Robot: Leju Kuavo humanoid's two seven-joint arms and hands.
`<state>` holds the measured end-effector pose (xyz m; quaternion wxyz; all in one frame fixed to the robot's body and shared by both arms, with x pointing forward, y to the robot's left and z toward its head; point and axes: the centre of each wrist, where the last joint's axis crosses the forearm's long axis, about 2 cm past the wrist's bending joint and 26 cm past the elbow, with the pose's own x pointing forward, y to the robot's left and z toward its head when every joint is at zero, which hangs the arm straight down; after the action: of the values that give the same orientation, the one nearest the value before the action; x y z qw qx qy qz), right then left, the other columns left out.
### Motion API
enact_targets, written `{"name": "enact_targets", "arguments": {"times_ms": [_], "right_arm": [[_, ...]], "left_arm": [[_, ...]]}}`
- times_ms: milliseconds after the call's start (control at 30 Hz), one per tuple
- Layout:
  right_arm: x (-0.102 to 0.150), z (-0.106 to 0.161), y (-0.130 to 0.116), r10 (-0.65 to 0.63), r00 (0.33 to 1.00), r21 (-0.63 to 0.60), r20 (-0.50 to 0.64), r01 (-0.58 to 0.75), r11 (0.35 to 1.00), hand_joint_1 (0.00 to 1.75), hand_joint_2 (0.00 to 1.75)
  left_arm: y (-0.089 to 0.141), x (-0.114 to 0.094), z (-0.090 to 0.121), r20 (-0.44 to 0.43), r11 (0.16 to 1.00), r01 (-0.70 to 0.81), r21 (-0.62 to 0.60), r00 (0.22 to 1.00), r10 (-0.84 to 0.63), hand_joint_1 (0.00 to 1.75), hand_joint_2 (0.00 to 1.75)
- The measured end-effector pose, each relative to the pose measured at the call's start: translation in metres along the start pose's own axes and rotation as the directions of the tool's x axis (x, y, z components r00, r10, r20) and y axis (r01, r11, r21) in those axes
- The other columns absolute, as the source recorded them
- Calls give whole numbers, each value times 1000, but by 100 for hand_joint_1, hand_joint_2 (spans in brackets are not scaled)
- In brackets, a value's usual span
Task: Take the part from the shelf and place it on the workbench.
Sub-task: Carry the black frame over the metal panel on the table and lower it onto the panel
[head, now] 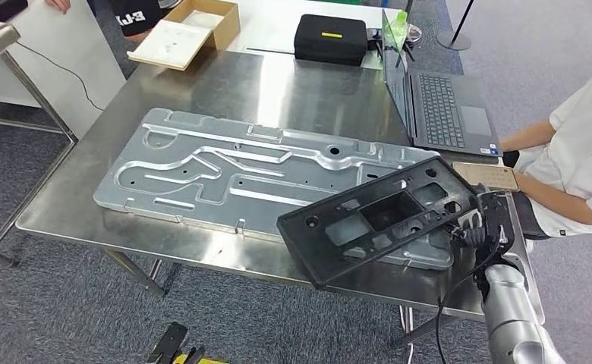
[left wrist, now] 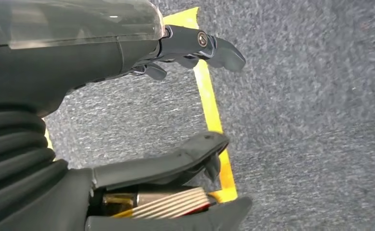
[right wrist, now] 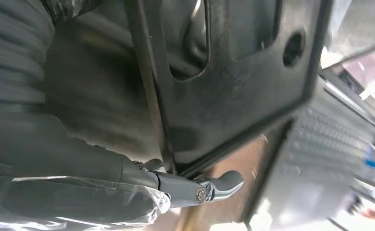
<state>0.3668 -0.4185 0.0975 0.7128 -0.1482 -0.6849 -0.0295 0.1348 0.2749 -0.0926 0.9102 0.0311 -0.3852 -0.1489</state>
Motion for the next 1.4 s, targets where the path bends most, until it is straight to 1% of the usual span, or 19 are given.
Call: {"name": "enact_targets", "arguments": {"times_ms": [100,200,267,333,367,433,533,667,767,833,933,967,1133,1233,1400], "right_arm": [[-5,0,-13,-71,997,53,-35,72,996,0,175],[-12,2,-21,-90,996,80,-18,91,993,0,175],[-17,6,-21,-58,997,60,52,55,997,0,175],[-17,10,-15,27,984,-17,173,-24,1000,0,175],[-13,11,-11,91,967,-72,238,-76,995,0,175],[1,13,-2,235,909,-190,345,-178,966,0,175],[25,18,11,419,791,-329,446,-291,898,0,175],[51,25,25,503,676,-417,538,-305,856,0,175],[65,33,33,585,576,-502,571,-319,804,0,175],[73,37,38,608,536,-531,586,-313,788,0,175],[82,40,42,622,500,-554,602,-299,777,0,44],[85,41,42,636,479,-568,605,-300,767,0,0],[107,50,48,728,312,-649,611,-329,686,0,0],[124,58,58,733,274,-665,622,-309,680,0,0],[140,69,74,715,232,-657,659,-284,698,0,0]], "left_arm": [[0,1,-1,0,1000,2,0,1000,-2,0,0],[1,2,-1,3,1000,3,2,1000,-3,0,0],[1,2,-1,3,1000,1,3,1000,-1,0,0],[0,1,0,3,1000,-2,3,1000,2,0,0],[0,1,0,4,1000,-3,3,1000,3,0,0],[0,1,0,6,1000,-3,4,1000,3,0,0],[-1,1,0,7,1000,-2,2,1000,2,0,0],[-2,2,-1,7,1000,-1,-3,1000,1,0,0],[-4,2,0,4,1000,0,-10,1000,0,0,0],[-5,2,0,2,1000,1,-11,1000,-1,0,0],[-4,4,-2,7,1000,3,-11,1000,-3,0,0],[-5,5,-2,8,1000,4,-13,1000,-4,0,0],[-7,8,-3,10,1000,16,-22,1000,-15,0,0],[-9,11,-4,12,999,20,-26,1000,-19,0,0],[-12,12,-4,12,999,22,-34,1000,-21,0,0]]}}
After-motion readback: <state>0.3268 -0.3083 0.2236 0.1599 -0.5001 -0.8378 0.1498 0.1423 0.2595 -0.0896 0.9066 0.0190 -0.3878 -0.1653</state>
